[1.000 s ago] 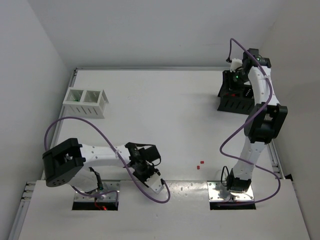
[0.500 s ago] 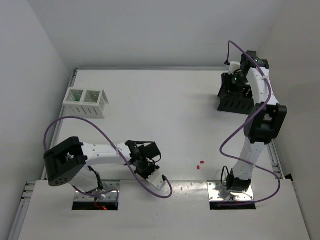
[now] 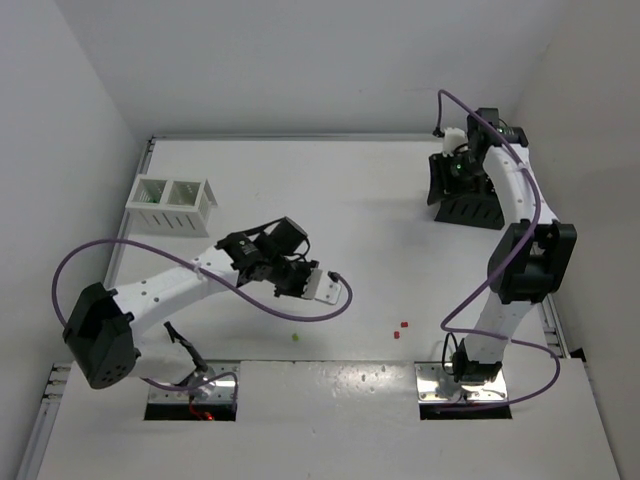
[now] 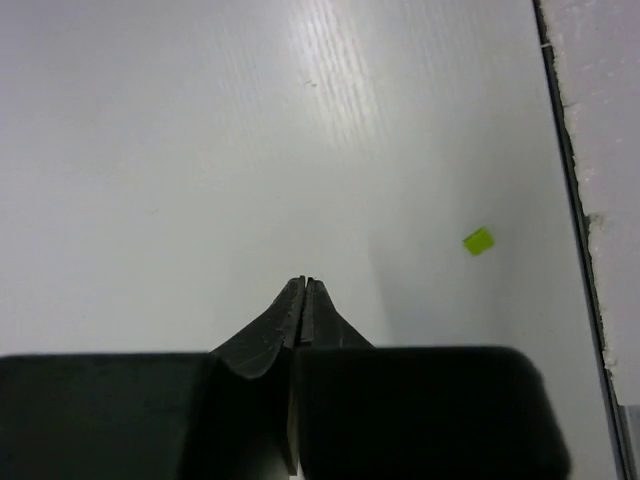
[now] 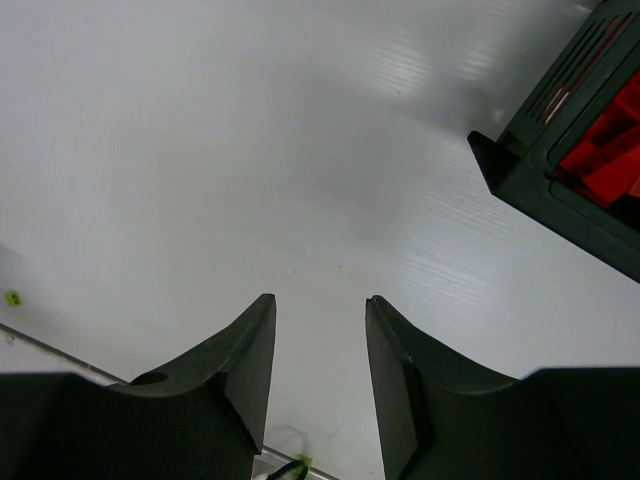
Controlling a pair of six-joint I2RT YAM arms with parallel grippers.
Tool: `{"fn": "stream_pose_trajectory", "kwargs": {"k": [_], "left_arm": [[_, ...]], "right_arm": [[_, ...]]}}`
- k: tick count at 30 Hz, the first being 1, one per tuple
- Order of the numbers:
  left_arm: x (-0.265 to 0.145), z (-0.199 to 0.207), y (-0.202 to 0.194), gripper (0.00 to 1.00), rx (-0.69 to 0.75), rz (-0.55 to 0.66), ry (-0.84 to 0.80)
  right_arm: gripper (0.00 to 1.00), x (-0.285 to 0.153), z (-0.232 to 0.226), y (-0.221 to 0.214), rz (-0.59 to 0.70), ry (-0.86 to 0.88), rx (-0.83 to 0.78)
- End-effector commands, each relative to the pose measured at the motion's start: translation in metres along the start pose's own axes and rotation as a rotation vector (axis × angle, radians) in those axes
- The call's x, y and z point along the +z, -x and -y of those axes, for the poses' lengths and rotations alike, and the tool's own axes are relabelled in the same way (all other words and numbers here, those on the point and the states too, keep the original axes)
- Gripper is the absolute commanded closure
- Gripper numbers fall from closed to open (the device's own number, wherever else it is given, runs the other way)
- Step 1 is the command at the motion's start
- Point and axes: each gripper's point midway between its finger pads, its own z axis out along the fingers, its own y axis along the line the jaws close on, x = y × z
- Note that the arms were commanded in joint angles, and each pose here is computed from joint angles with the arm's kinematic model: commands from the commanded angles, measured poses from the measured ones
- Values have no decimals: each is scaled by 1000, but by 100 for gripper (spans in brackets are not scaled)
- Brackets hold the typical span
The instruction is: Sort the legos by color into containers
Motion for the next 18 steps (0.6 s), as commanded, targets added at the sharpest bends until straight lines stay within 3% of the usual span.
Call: {"fn": "stream_pose_trajectory", "kwargs": {"k": [1, 2, 5, 14, 18], "left_arm": [[-15, 6, -2, 94, -56, 11, -36], [-16, 9, -4, 78, -50, 3, -49], [-7, 39, -17, 64, -22, -43, -142], [38, 88, -30, 45, 14, -87, -285], [57, 95, -41, 43, 34, -130, -310]], "right_arm": [[58, -10, -5, 11, 59, -14, -46], [58, -10, -4, 11, 59, -15, -55], [57, -7, -6, 9, 47, -17, -60], [57, 0, -5, 2, 27, -12, -53], [57, 1, -5, 1, 20, -29, -61]]}}
